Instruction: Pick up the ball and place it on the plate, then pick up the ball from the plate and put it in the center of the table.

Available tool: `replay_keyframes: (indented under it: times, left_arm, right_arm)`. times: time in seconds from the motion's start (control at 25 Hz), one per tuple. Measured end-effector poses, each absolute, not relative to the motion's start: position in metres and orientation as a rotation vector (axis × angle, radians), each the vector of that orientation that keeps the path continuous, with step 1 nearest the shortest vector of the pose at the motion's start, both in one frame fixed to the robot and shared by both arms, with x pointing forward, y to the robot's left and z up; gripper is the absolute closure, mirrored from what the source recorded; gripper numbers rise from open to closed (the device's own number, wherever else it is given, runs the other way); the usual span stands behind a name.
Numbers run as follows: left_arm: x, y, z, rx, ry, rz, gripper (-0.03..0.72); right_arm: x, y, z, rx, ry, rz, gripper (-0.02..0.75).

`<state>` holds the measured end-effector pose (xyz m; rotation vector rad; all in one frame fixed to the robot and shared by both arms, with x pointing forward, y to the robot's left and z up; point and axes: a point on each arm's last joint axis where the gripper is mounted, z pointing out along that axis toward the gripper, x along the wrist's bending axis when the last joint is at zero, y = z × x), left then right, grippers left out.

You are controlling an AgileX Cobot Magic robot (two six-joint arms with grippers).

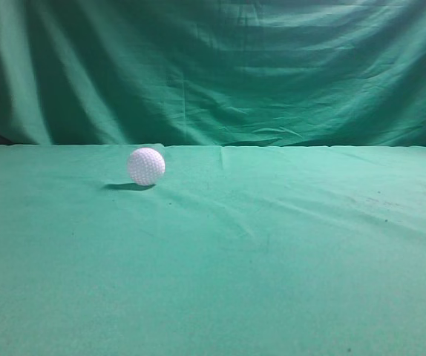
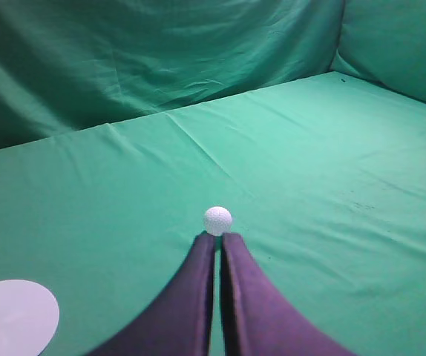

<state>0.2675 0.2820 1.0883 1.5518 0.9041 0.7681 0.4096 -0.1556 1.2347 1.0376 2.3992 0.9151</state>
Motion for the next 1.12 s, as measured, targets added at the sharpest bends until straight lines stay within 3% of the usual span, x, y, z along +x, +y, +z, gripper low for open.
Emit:
replay_keyframes:
  times: [0.56,0.8,1.12]
  left_arm:
    - [0.278,0.278,1.041,1.527,0.91,0.777,0.688]
    - [0.286,0.274,1.011,1.551,0.934,0.769,0.688]
    - [0.288,0.273,0.994,1.589,0.962,0.747,0.688]
  right_arm:
    - [0.311,-0.236,1.136,0.985,2.24,1.205,0.738]
    - [0.297,-0.241,1.096,0.99,2.139,1.424,0.738]
    - [0.306,-0.235,1.035,1.029,2.088,1.476,0.738]
